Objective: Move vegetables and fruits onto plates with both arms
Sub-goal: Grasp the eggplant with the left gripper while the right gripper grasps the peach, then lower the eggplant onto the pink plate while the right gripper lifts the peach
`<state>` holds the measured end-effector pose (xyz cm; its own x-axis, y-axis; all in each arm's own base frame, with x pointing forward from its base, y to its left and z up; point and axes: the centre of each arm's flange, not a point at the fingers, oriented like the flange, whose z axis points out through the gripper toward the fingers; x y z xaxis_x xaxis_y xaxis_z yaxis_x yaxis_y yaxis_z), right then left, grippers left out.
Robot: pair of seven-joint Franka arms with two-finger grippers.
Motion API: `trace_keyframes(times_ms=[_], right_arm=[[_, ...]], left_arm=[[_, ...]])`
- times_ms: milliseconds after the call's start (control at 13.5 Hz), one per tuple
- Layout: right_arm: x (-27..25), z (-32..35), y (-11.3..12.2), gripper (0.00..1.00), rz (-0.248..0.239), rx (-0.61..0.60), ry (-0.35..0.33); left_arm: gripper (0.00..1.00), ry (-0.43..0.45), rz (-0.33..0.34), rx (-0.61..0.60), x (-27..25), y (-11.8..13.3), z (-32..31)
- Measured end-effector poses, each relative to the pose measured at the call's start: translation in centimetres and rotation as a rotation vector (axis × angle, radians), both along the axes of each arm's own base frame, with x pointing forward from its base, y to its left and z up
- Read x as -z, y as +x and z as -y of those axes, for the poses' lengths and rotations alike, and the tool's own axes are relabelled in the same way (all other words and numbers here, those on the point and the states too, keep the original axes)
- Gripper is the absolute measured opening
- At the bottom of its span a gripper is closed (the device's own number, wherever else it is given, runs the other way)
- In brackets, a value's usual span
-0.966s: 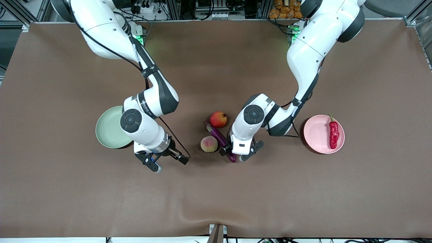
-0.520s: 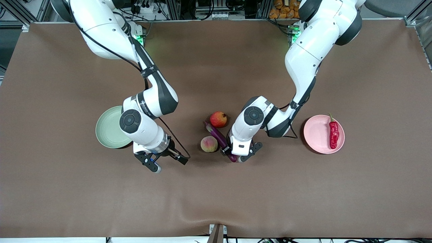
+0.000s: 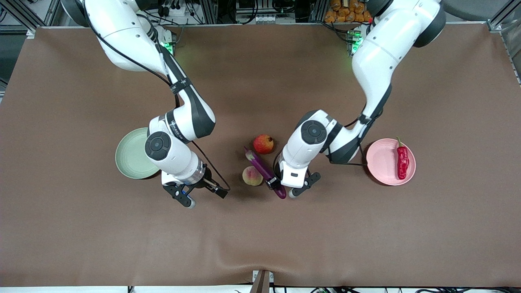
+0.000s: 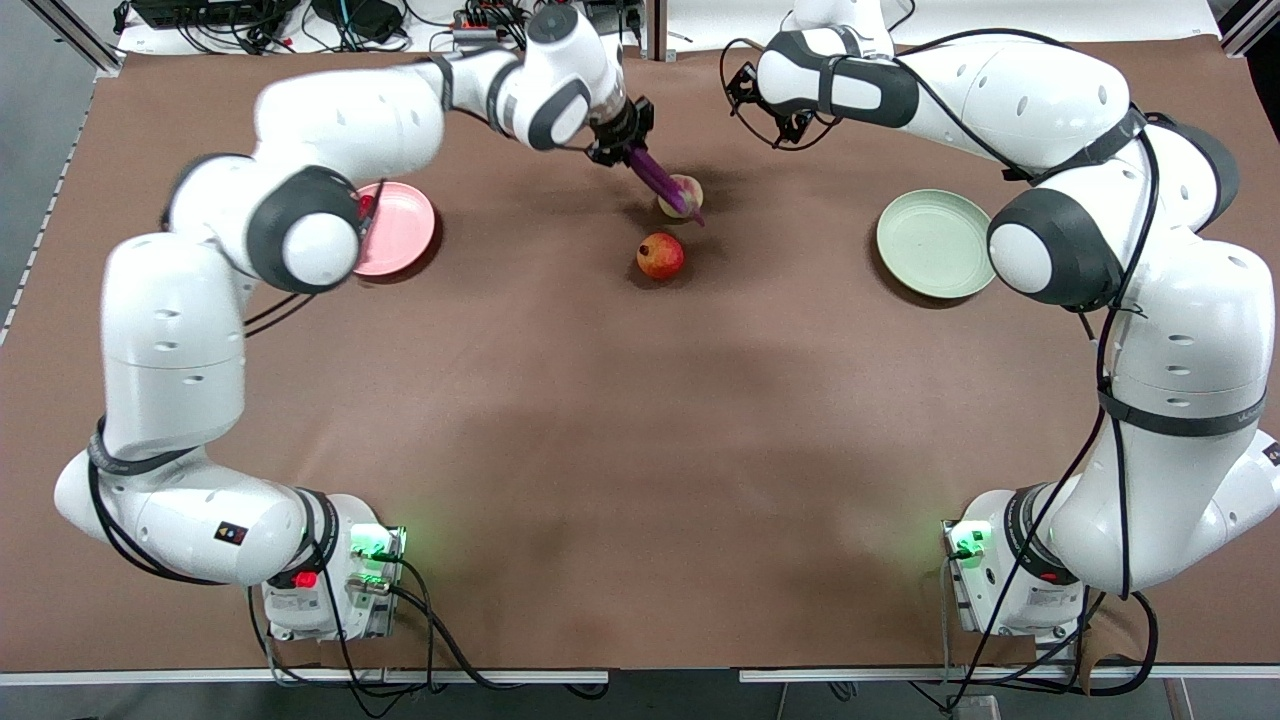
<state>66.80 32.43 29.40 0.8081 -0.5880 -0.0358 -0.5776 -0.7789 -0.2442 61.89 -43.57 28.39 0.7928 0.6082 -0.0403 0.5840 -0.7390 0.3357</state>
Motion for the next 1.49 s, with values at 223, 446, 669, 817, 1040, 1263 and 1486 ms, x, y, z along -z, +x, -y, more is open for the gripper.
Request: trace_keyframes(times_ms=[223, 446, 669, 817, 1040, 1263, 1486], right_arm=[[0.0, -0.6, -0.3, 1.0, -0.007, 0.012, 0.006], [0.3, -2.8, -1.5, 1.0, -0.028, 0.047, 0.015], [2.1, -7.1, -3.7, 1.0, -0.029, 0.042, 0.022], [4.3, -9.7, -5.0, 1.0, -0.002, 0.018, 0.029], [5.9, -12.6, -5.5, 1.0, 0.047, -0.055, -0.007], [6.4, -12.7, -5.1, 1.0, 0.074, -0.092, -0.049], [7.4, -12.7, -5.3, 1.0, 0.082, -0.129, -0.097]], left_arm=[[0.4, 0.064, 0.007, 0.066, -5.8, -0.1, -6.1], [0.4, 0.197, -0.026, 0.208, -6.3, 0.9, -16.8], [0.4, 0.276, -0.154, 0.376, -4.8, 1.7, -26.5], [0.4, 0.289, -0.222, 0.456, -4.0, 1.7, -31.3], [0.4, 0.261, -0.275, 0.504, -1.3, 1.6, -39.5], [0.4, 0.252, -0.301, 0.521, 2.7, 1.6, -43.3], [0.4, 0.236, -0.285, 0.548, 5.6, 1.8, -42.0]])
